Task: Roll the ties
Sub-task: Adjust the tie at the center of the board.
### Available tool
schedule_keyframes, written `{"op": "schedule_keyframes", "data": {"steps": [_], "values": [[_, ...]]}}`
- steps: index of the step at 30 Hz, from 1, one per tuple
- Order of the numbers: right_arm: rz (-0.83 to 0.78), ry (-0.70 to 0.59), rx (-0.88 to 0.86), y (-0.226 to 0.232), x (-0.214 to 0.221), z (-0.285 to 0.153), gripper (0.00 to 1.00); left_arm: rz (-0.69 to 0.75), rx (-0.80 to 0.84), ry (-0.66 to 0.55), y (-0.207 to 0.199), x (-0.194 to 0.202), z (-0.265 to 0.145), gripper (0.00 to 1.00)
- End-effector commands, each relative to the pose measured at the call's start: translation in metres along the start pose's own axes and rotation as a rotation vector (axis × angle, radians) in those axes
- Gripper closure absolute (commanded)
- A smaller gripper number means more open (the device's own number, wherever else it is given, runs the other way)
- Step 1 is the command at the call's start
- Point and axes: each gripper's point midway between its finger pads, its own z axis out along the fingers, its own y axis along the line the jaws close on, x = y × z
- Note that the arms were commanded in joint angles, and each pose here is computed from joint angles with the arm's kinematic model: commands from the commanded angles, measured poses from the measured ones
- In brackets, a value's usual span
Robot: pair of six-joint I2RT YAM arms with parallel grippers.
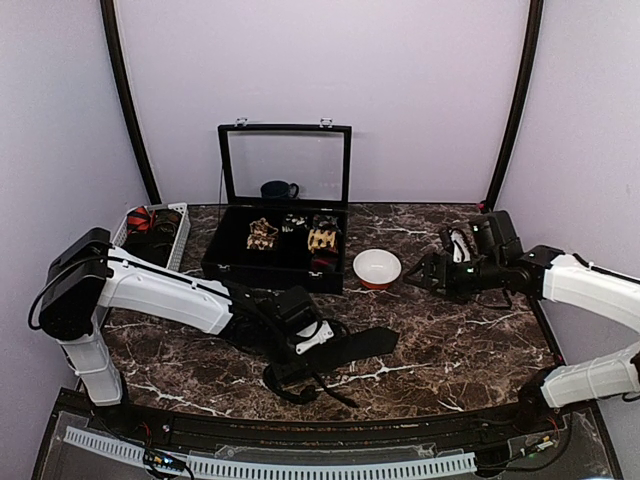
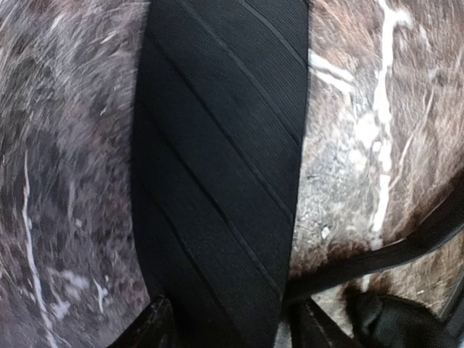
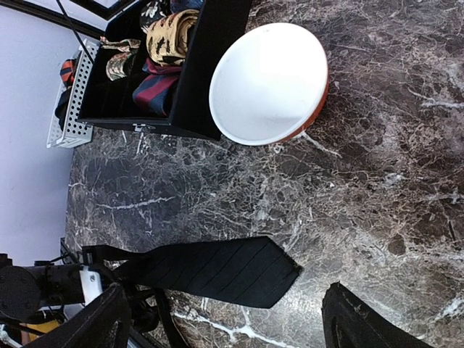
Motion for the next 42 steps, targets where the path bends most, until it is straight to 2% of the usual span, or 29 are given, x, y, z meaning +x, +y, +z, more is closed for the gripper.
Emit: {"op": "schedule_keyframes", "data": {"steps": [1,4,5,10,13,16,17,18,22,25,32,37,41,42], "values": [[0.013,-0.067,-0.034,0.007,-0.009,-0.009,0.08,0.121,-0.064,0.065,0.006,0.004,0.004,0.54],[0.019,-0.085,-0.046,0.007,-0.012,-0.011,0.08,0.127,-0.021,0.051,-0.001,-0.006,0.0,0.97],[0.018,-0.089,-0.051,0.007,-0.012,-0.012,0.08,0.127,0.023,0.026,-0.009,-0.014,-0.006,1.0],[0.02,-0.104,-0.083,0.011,-0.022,-0.019,0.08,0.079,0.488,-0.174,-0.077,-0.069,-0.066,1.0],[0.033,-0.118,-0.091,0.007,-0.028,-0.025,0.08,0.003,0.643,-0.223,-0.077,-0.082,-0.083,1.0],[0.051,-0.117,-0.092,0.002,-0.03,-0.026,0.08,-0.172,0.96,-0.292,-0.057,-0.089,-0.103,1.0],[0.057,-0.108,-0.094,0.0,-0.029,-0.025,0.08,-0.227,1.02,-0.309,-0.048,-0.091,-0.104,1.0],[0.059,-0.098,-0.094,-0.001,-0.027,-0.023,0.09,-0.246,1.03,-0.313,-0.042,-0.092,-0.1,1.0],[0.068,-0.06,-0.08,-0.004,-0.024,-0.016,0.11,-0.295,0.889,-0.146,-0.027,-0.074,-0.052,1.0],[0.068,-0.044,-0.065,-0.007,-0.023,-0.013,0.12,-0.361,0.749,-0.085,-0.007,-0.062,-0.024,0.94],[0.071,-0.015,-0.024,-0.014,-0.018,-0.01,0.14,-0.529,0.504,-0.125,0.057,-0.061,-0.017,0.74],[0.032,0.017,-0.007,-0.008,-0.012,-0.004,0.14,-0.509,0.385,-0.196,0.074,-0.061,-0.041,0.51],[-0.044,0.034,0.002,0.008,-0.007,0.004,0.13,-0.468,0.312,-0.296,0.074,-0.05,-0.079,0.32],[-0.064,0.043,0.006,0.012,-0.004,0.009,0.13,-0.459,0.295,-0.329,0.072,-0.046,-0.093,0.31]]}}
